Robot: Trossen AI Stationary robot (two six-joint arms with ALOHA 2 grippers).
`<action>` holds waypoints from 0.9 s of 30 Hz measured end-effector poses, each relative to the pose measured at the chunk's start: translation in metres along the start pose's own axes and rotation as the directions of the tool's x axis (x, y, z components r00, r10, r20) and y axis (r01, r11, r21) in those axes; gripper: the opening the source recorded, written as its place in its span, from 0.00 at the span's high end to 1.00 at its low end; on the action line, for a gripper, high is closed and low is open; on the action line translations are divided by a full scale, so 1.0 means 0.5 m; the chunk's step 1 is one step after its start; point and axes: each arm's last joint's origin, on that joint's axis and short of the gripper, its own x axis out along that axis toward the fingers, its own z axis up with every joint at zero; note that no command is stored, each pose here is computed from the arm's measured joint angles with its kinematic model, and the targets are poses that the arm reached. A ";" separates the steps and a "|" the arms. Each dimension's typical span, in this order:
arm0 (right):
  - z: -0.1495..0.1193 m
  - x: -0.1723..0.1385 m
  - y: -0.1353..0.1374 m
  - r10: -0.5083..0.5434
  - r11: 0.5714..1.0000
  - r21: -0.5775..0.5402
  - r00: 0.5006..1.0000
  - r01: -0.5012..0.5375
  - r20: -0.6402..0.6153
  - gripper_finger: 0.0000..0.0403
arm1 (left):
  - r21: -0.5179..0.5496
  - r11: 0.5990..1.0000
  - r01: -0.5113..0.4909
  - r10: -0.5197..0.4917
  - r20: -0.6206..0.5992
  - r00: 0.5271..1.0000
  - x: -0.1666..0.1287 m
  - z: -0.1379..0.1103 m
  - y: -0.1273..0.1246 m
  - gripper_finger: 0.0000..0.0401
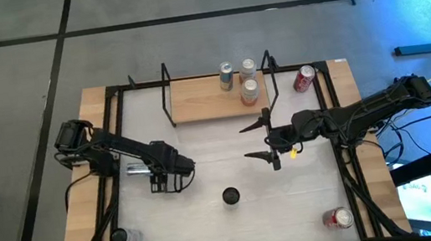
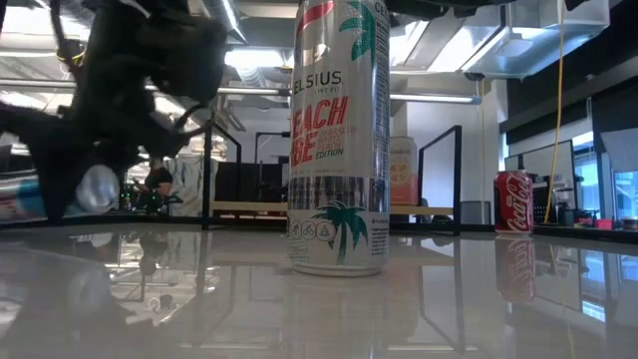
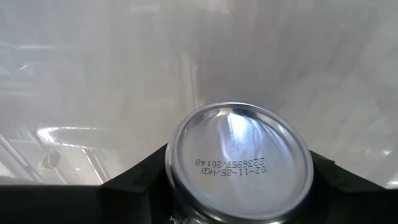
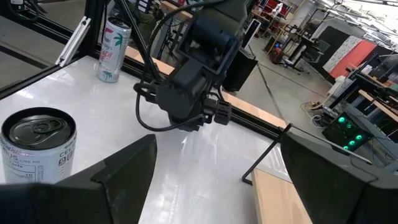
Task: Place canned beverage on shelf
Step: Move the blue soda can to the center of the table
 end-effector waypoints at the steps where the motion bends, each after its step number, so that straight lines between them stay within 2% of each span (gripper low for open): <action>1: 0.000 0.000 0.000 0.000 1.000 0.000 1.000 0.000 0.000 0.16 | -0.003 1.000 0.003 -0.003 0.015 1.000 -0.008 0.004 0.000 0.47; 10: -0.001 0.000 0.000 -0.011 1.000 0.000 1.000 0.011 -0.006 0.16 | 0.002 0.999 -0.045 0.044 0.160 0.986 -0.074 0.030 -0.012 0.47; 19: -0.001 0.000 -0.001 -0.015 1.000 0.000 1.000 0.015 -0.008 0.16 | -0.042 0.996 -0.075 0.084 0.323 0.943 -0.126 0.004 -0.008 0.47; 23: 0.000 0.000 0.000 -0.002 1.000 0.018 1.000 0.002 -0.003 0.16 | -0.076 0.995 -0.065 0.092 0.442 0.892 -0.158 -0.012 0.000 0.47; 27: 0.000 0.000 0.001 0.019 0.999 0.045 1.000 -0.019 0.005 0.16 | -0.097 0.994 -0.049 0.096 0.587 0.804 -0.196 -0.028 0.004 0.47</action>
